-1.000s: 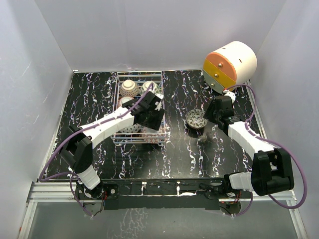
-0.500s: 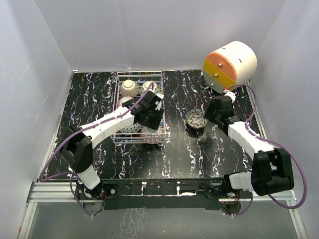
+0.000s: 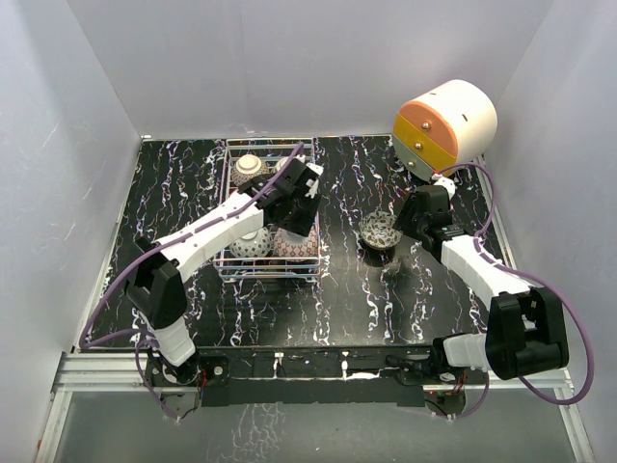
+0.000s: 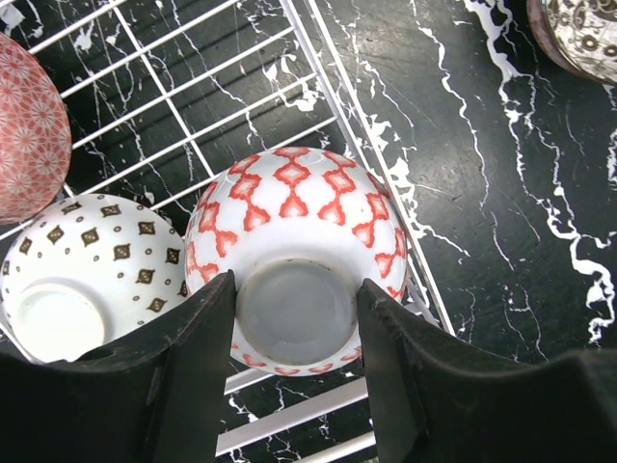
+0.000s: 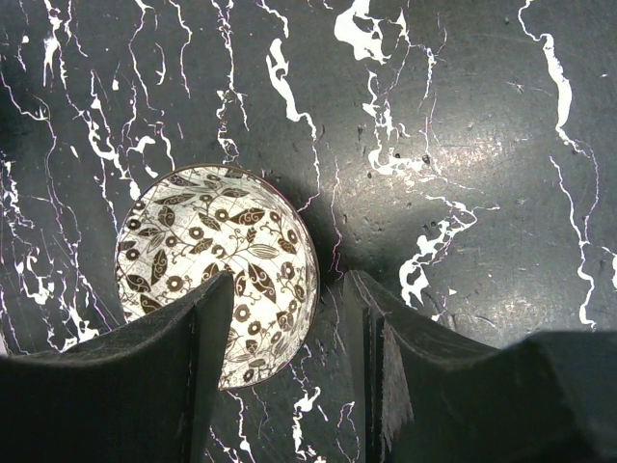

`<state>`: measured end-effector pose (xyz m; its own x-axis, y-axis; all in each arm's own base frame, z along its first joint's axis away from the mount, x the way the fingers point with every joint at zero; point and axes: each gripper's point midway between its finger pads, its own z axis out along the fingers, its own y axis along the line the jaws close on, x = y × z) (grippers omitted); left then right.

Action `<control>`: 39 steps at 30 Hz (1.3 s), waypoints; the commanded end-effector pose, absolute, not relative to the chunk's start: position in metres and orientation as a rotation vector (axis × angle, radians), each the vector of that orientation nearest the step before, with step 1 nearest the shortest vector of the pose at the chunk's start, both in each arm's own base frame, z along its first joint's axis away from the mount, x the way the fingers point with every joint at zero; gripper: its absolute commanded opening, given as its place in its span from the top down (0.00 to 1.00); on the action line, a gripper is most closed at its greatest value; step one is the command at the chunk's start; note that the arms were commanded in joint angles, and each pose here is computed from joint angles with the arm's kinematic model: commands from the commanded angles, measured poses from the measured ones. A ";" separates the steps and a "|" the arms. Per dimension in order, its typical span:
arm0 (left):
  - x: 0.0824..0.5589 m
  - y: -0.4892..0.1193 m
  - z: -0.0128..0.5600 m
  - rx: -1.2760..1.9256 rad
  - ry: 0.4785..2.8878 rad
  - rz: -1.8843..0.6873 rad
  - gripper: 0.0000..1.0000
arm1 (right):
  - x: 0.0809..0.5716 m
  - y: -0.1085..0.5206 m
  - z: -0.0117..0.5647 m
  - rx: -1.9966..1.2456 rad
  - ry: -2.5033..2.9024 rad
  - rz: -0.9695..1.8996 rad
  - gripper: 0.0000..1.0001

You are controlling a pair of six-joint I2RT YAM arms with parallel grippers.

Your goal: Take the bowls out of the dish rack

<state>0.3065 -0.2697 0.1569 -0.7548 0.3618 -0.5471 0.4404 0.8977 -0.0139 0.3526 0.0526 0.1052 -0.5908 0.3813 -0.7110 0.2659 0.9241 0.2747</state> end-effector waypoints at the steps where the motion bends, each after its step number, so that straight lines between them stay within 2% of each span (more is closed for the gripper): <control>1: 0.320 -0.263 0.171 0.582 2.470 -0.095 0.76 | 0.361 0.054 0.126 0.440 2.156 0.198 0.48; 9: 0.333 -0.248 0.182 0.576 2.442 0.012 0.75 | 0.362 0.052 0.128 0.429 2.153 0.181 0.48; 15: 0.341 -0.238 0.193 0.536 2.425 0.000 0.75 | 0.363 0.054 0.128 0.418 2.156 0.196 0.48; 25: 0.358 -0.222 0.212 0.378 2.405 -0.219 0.75 | 0.367 0.065 0.152 0.361 2.118 0.270 0.48; 39: 0.359 -0.241 0.240 0.275 2.314 -0.599 0.76 | 0.374 0.140 0.220 0.156 2.008 0.689 0.41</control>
<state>0.3620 -0.2257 0.1974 -0.7708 0.1185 -0.6260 0.3147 0.9251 -0.2123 0.3602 0.1081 0.1552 -0.6068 0.3504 -0.7135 0.0009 0.8979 0.4401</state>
